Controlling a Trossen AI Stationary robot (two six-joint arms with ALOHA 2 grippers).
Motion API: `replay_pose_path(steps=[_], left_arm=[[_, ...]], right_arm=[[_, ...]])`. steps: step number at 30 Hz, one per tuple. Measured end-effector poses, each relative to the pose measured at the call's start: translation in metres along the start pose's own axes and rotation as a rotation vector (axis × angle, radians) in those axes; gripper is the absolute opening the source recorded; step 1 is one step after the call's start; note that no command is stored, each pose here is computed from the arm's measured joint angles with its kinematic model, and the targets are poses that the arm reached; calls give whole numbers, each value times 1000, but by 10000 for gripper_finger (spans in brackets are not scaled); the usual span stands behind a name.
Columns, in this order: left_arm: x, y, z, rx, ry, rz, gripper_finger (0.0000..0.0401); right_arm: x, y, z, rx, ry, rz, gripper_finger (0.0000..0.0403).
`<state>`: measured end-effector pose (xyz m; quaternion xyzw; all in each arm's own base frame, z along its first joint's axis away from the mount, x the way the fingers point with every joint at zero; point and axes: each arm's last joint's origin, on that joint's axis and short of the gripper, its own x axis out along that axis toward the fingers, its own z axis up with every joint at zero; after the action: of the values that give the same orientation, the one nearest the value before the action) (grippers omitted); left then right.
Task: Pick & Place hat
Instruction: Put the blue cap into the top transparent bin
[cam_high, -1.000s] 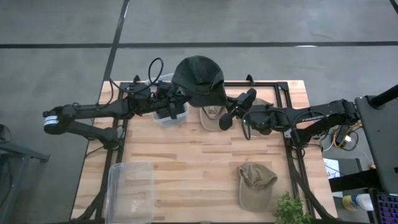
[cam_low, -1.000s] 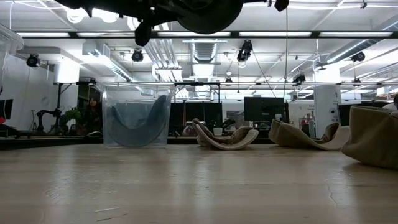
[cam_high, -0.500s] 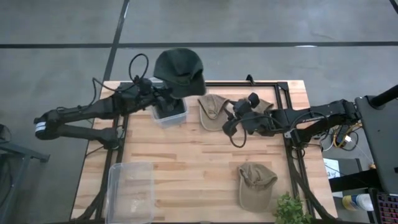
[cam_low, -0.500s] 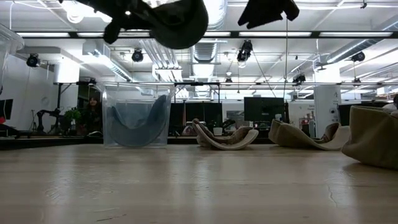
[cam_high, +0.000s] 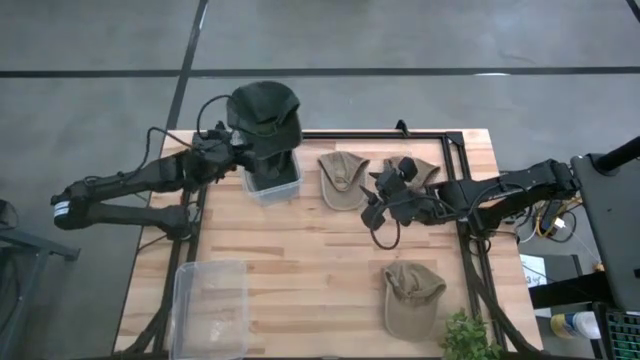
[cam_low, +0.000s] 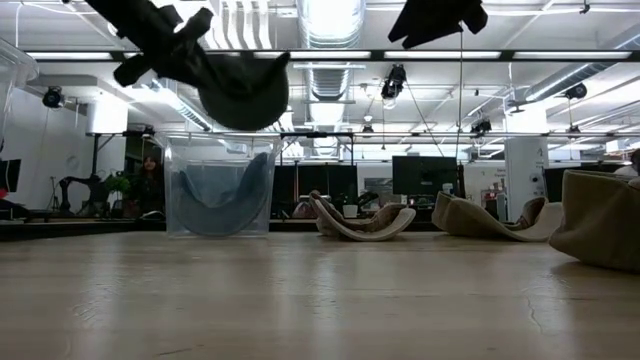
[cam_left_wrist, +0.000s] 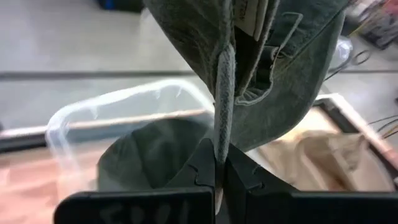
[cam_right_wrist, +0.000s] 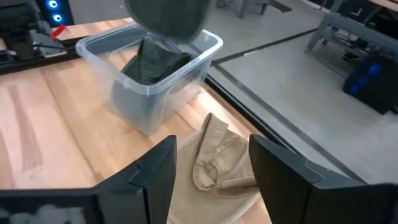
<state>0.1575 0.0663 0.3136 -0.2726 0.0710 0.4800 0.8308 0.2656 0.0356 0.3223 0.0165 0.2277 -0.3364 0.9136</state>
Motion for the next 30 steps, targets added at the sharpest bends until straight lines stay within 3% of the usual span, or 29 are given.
replay_pose_path(steps=[4,12,17,22,30], left_arm=[[10,10,-7,-100,51,41,6],[17,22,-8,-226,218,-3,6],[17,28,-11,-252,266,58,6],[21,31,-18,-267,434,10,6],[30,32,-26,-251,509,57,13]], right_arm=[[-4,4,-1,-9,-3,18,188],[-11,10,-5,-33,-5,51,183],[-12,11,-5,-37,-7,55,181],[-11,11,-7,-42,-4,53,178],[-11,12,-7,-39,-6,53,176]])
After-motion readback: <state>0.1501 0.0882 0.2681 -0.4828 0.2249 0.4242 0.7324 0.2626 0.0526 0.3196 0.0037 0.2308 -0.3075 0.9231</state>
